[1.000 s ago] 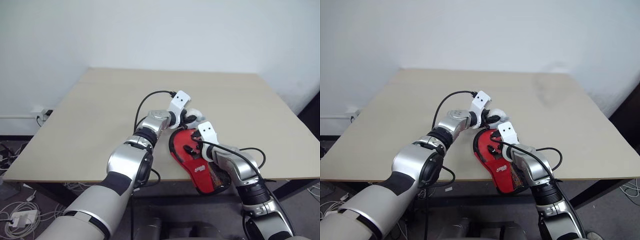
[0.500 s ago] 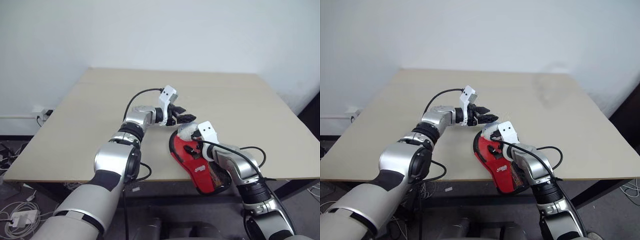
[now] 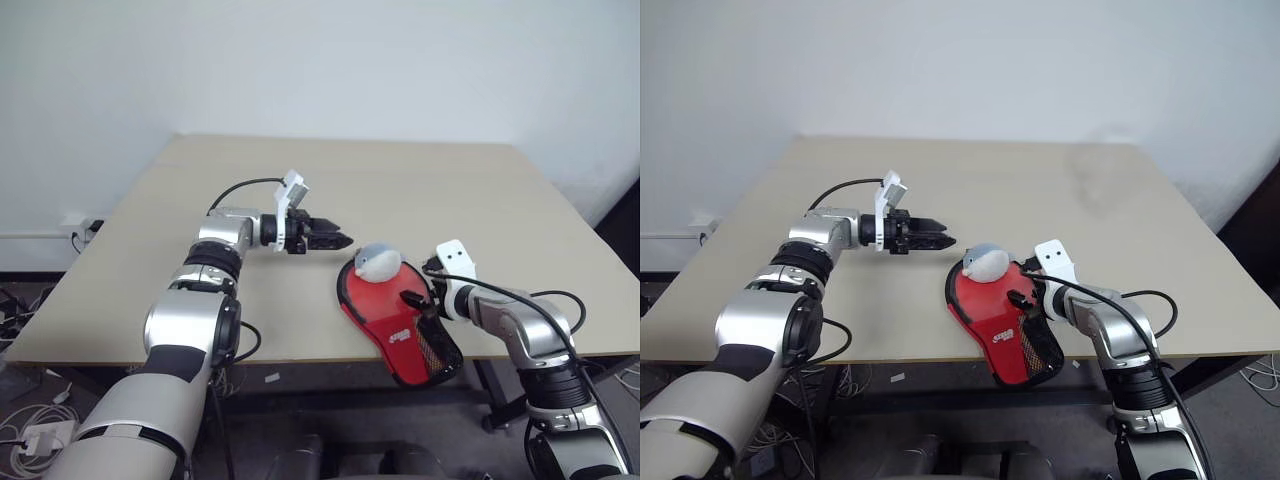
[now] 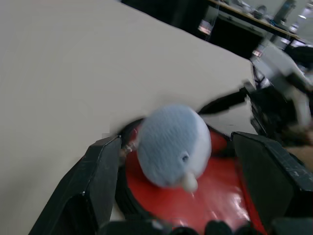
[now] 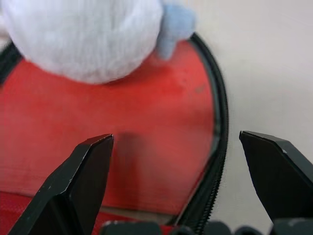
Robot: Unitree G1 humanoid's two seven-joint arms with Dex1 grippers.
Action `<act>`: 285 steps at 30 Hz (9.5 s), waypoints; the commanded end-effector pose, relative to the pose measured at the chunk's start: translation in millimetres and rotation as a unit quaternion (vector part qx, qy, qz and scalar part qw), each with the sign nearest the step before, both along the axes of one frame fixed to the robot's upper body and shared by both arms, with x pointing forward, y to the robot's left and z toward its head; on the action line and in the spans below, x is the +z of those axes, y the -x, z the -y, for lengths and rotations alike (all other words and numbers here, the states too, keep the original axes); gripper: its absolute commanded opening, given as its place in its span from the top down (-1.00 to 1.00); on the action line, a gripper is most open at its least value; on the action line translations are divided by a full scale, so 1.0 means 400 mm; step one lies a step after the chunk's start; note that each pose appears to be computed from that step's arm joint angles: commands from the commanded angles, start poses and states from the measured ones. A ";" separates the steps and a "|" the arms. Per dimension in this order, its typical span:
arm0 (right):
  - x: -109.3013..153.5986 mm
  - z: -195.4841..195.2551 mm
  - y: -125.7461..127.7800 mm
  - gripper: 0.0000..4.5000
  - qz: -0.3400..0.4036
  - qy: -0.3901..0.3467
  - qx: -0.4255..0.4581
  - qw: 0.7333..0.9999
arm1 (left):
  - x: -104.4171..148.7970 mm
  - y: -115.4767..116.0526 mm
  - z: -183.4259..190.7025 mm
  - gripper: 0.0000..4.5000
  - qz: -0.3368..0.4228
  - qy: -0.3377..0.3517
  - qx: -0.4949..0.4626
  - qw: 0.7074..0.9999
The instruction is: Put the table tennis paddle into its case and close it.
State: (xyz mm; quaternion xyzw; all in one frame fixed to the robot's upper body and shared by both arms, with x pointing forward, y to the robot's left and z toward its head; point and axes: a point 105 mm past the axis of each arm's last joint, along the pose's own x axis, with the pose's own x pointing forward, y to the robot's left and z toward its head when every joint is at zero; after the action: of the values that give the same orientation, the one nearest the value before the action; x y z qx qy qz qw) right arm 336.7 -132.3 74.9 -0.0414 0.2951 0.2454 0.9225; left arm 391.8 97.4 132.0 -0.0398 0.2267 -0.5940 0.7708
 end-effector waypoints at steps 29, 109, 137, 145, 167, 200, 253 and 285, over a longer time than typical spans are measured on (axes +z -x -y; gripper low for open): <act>0.124 -0.107 -0.090 -1.00 0.045 -0.104 0.025 0.993 | -0.180 0.121 0.219 -0.68 0.049 -0.074 -0.053 0.995; 0.097 0.284 0.389 0.99 -0.086 0.176 0.107 0.975 | -0.267 0.128 0.236 -0.70 0.023 -0.130 -0.046 0.990; 0.068 0.118 0.577 1.00 -0.097 0.094 0.329 0.935 | -0.262 0.114 0.243 -0.70 0.026 -0.127 -0.035 0.991; 0.012 0.093 0.567 1.00 -0.110 0.124 0.365 0.916 | -0.258 0.111 0.245 -0.70 0.025 -0.127 -0.035 0.991; 0.130 -0.077 0.466 1.00 0.004 0.056 0.475 0.878 | -0.249 0.105 0.254 -0.70 0.029 -0.128 -0.034 0.991; 0.184 -0.006 0.281 -0.30 0.057 -0.012 0.260 0.964 | -0.254 0.101 0.246 -0.70 0.031 -0.133 -0.030 0.990; -0.037 -0.034 -0.001 0.10 -0.063 -0.118 -0.029 0.991 | -0.048 0.106 0.052 -0.70 -0.010 -0.014 -0.060 0.998; 0.252 0.146 -0.213 0.99 0.168 -0.235 -0.293 0.912 | -0.138 0.163 0.017 -0.70 -0.069 -0.038 -0.041 0.996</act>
State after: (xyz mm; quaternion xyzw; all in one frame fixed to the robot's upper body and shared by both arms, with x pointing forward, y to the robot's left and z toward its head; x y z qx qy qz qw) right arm 414.2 -180.4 139.4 0.2202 0.1367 0.0335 0.9652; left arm 325.7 93.1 66.6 -0.0469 0.3211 -0.6034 0.7285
